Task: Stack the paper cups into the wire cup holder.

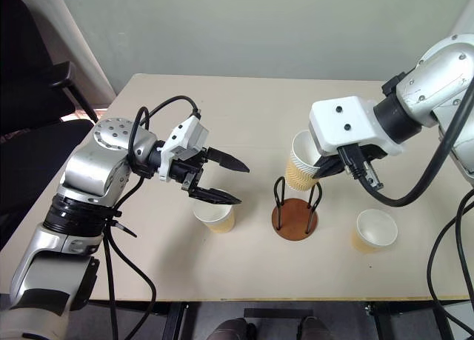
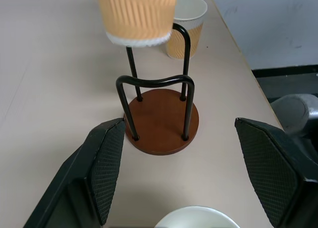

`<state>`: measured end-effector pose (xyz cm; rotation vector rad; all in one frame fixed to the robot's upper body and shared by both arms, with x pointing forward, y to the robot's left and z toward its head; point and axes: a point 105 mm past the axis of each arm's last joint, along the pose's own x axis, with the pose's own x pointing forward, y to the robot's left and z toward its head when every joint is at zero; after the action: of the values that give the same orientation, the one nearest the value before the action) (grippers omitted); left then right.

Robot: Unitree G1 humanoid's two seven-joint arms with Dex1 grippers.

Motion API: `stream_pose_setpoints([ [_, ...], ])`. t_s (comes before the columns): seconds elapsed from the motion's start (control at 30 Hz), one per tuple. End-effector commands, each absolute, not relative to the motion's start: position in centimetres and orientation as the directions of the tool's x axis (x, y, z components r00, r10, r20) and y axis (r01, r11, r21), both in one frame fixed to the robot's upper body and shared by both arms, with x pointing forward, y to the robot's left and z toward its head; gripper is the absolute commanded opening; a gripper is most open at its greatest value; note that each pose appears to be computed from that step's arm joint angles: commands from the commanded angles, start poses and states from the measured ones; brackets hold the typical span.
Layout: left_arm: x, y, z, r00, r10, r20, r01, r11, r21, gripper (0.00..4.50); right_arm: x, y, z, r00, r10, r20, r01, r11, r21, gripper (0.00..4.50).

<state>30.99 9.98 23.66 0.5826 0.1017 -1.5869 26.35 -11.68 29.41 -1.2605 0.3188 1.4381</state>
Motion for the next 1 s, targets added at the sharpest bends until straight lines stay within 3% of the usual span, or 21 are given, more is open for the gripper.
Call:
stream_pose_setpoints([
  [0.03, 30.8, 10.0, 24.6, 0.022, -0.907, -0.421, 0.936, -0.129, 0.327, 3.79, 25.8, -11.6, 29.2, 0.211, 0.537, -0.817, -0.821, -0.356, -0.446, 0.02],
  [0.3, 31.2, 10.1, 25.0, 0.031, -0.907, -0.419, 0.934, -0.124, 0.336, 3.79, 26.4, -11.4, 26.5, 0.208, 0.485, -0.849, -0.797, -0.419, -0.435, 0.02],
  [0.4, 31.3, 10.1, 25.0, 0.034, -0.906, -0.422, 0.933, -0.123, 0.339, 3.79, 26.4, -11.1, 26.0, 0.203, 0.486, -0.850, -0.794, -0.427, -0.433, 0.56],
  [0.67, 31.1, 12.5, 25.9, 0.113, -0.870, -0.479, 0.927, -0.081, 0.367, 3.79, 27.8, -10.6, 27.4, 0.290, 0.582, -0.760, -0.789, -0.305, -0.534, 3.26],
  [0.8, 29.6, 14.7, 25.9, 0.132, -0.809, -0.572, 0.924, -0.109, 0.367, 3.79, 28.4, -9.9, 29.4, 0.316, 0.691, -0.650, -0.806, -0.166, -0.568, 3.26],
  [1.0, 26.3, 17.0, 25.2, 0.088, -0.716, -0.693, 0.942, -0.166, 0.291, 3.79, 26.1, -10.0, 31.8, 0.183, 0.832, -0.524, -0.898, -0.076, -0.434, 3.26],
])
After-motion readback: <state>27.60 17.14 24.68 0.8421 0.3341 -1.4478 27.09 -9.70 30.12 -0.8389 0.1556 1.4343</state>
